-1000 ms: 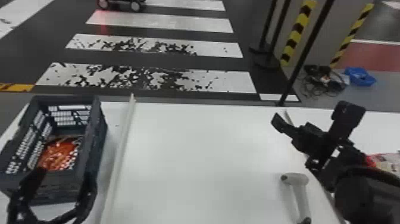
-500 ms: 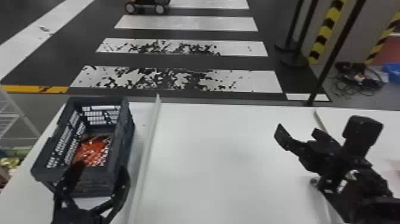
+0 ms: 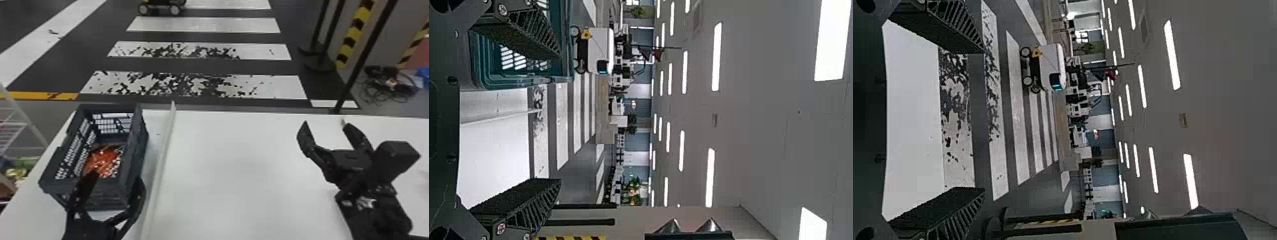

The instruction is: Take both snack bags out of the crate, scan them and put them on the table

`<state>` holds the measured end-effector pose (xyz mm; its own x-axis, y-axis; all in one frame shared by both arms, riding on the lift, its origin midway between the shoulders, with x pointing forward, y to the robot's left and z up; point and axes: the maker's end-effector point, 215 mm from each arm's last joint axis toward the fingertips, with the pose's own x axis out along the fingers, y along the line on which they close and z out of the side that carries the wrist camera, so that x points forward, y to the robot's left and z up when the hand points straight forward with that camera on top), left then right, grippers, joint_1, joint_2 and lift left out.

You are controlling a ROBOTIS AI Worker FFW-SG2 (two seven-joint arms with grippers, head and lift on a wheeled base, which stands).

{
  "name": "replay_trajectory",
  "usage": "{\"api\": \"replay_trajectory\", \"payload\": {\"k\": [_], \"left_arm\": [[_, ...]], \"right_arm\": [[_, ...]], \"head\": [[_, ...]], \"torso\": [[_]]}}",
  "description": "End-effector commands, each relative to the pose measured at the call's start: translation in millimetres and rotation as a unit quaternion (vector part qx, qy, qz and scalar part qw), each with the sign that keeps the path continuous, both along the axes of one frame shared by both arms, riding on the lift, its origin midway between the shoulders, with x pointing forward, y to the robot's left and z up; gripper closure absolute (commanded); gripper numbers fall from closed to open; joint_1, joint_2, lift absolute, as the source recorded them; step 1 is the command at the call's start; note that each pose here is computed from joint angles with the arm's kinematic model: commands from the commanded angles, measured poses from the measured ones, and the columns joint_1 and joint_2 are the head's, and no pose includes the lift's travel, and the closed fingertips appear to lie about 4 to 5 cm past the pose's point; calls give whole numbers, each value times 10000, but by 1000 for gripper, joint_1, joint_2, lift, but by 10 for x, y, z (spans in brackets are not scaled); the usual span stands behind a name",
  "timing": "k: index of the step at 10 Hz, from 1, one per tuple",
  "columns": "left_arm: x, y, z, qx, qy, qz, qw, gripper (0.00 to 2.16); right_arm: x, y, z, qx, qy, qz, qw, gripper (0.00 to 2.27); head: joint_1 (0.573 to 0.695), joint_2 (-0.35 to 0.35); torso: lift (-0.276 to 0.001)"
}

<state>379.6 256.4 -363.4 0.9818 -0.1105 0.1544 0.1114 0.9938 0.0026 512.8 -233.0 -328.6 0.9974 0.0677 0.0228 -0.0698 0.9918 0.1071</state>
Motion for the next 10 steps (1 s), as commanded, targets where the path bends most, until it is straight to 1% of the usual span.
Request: {"api": "replay_trajectory", "payload": {"k": [1,3,6,8,9,10], "left_arm": [[13,8,8,-8,-17,23,10000,124],[61,13,70,-25,-93,57,9999,124],[75,-27,100,-74,-133,78,9999,124],[84,-89,104,-62,-139,73,9999,124],[90,-100,117,-88,-144,93,9998,124],[104,-97,186,-119,-205,125,9996,124]], "right_arm": [[-62,87,-71,-91,-189,-36,9998,-2],[-187,255,-148,-234,-479,-54,9986,-2],[-360,302,-386,-257,-390,-149,9988,-2],[-457,327,-500,-244,-371,-167,9989,-2],[-488,329,-517,-232,-362,-171,9989,-2],[-523,364,-575,-223,-317,-143,9991,-2]], "head": [[695,27],[695,42],[695,64],[695,64],[695,62],[695,61]], "torso": [[-91],[-91],[-91],[-91],[-91],[-91]]}}
